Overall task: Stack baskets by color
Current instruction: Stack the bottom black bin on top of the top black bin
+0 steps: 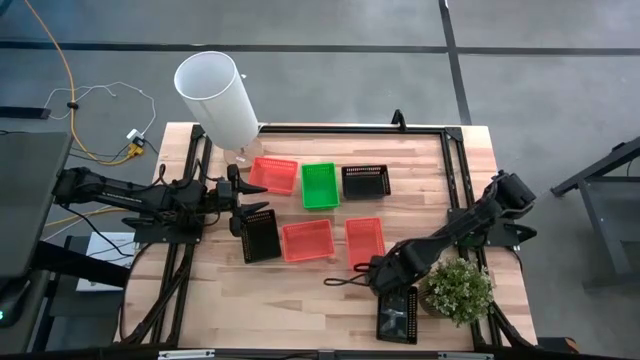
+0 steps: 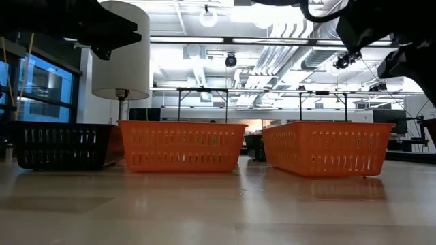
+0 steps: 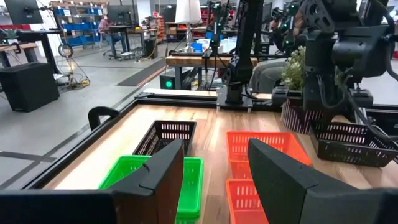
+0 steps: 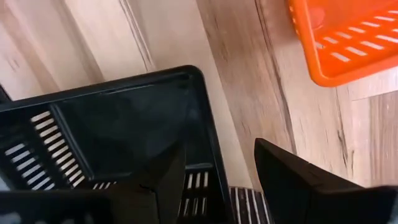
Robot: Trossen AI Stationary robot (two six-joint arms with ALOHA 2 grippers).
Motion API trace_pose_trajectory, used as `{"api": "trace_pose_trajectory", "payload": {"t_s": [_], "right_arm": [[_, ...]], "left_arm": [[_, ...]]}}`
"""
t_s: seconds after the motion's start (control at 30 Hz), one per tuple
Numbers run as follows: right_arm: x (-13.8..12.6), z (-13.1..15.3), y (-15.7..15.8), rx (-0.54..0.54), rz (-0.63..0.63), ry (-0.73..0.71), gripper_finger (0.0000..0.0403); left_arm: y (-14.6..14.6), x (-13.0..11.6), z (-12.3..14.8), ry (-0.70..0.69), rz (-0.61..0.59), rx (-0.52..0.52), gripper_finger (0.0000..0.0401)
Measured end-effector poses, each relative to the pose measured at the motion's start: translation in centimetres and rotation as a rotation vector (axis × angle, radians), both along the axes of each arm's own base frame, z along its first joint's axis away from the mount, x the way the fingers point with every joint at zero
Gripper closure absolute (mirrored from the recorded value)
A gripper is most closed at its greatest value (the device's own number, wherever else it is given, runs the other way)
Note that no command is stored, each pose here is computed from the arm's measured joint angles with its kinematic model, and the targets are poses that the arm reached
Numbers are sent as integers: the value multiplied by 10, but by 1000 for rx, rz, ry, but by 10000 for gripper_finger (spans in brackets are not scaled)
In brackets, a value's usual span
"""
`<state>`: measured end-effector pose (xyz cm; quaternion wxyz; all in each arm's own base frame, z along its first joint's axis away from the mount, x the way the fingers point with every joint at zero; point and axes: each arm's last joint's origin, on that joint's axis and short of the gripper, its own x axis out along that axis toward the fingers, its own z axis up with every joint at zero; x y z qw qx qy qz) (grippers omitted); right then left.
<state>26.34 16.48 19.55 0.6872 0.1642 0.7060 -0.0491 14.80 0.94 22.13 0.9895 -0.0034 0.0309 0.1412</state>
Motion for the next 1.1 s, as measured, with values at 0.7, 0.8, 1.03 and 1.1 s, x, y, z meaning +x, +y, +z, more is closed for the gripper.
{"api": "trace_pose_trajectory", "payload": {"t_s": [0.7,0.8,1.03,1.1], "right_arm": [[7,-35,15,-40,83,43,293],[7,-35,15,-17,119,51,365],[10,-29,9,84,165,63,399],[12,-18,4,140,143,51,399]], "left_arm": [[0,0,-2,14,0,-8,233],[0,0,-2,14,0,-8,233],[0,0,-2,9,1,-26,233],[0,0,-1,8,1,-26,233]]}}
